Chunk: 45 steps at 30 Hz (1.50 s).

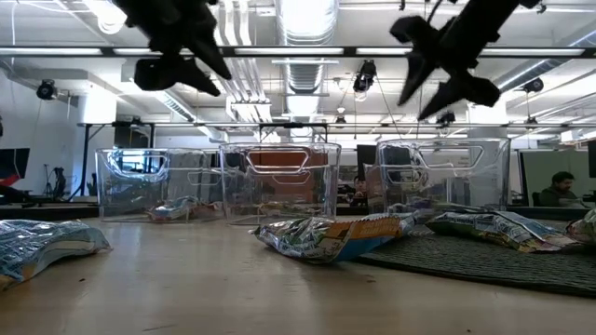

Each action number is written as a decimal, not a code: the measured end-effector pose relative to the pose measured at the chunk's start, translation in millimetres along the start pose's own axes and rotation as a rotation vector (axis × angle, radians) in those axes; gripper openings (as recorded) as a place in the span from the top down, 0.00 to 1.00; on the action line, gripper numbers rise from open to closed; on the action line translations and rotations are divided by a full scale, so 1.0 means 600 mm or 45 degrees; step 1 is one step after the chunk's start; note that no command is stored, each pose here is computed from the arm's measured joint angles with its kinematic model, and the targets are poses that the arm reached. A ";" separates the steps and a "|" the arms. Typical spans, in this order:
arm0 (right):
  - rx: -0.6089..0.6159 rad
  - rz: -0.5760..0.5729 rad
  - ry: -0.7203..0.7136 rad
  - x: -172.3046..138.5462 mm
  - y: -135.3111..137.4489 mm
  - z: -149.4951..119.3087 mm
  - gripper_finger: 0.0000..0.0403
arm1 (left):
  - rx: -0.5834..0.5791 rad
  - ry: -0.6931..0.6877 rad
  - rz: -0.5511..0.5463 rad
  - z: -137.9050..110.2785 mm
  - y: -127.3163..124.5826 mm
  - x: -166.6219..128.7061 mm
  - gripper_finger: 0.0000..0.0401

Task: Pick and place Granola Bars by type
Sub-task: Put the orange snack bar into the middle transparent bin

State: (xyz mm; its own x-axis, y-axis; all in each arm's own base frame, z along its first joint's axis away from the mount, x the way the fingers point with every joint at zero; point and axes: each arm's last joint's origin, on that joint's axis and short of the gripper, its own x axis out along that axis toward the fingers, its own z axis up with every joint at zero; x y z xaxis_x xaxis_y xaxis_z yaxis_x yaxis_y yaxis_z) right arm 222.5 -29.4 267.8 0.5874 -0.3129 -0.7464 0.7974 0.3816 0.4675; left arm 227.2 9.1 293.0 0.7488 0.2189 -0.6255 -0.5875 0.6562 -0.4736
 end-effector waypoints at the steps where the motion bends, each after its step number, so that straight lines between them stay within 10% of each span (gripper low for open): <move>1: -0.045 0.038 -0.014 -0.004 0.008 0.002 0.53 | 0.019 0.012 -0.016 -0.008 -0.001 -0.004 0.65; 9: -0.438 0.277 -0.002 -0.032 0.060 -0.015 0.52 | 0.186 0.157 -0.117 -0.076 -0.011 -0.018 0.65; 17: -0.451 0.309 0.086 -0.032 0.078 -0.049 0.52 | 0.083 0.182 0.017 -0.103 -0.006 -0.028 0.65; 27: -0.453 0.325 0.518 0.010 0.102 -0.118 0.52 | 0.263 0.471 -0.166 -0.141 -0.018 -0.030 0.65; 35: -0.518 0.120 0.857 -0.005 0.095 -0.188 0.52 | 0.349 0.542 -0.174 -0.174 -0.012 -0.031 0.65; 45: -0.121 -0.221 0.808 0.063 0.099 -0.237 0.52 | 0.396 0.596 -0.128 -0.199 0.010 -0.018 0.65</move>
State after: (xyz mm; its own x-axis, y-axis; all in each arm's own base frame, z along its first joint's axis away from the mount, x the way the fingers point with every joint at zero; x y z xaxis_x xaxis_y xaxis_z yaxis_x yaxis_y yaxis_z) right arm 272.4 104.8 200.0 0.2324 0.1851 -0.9548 0.8403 0.4562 0.2930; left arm 178.9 -75.5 223.2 0.5389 -0.1522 -0.8285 -0.3497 0.8544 -0.3844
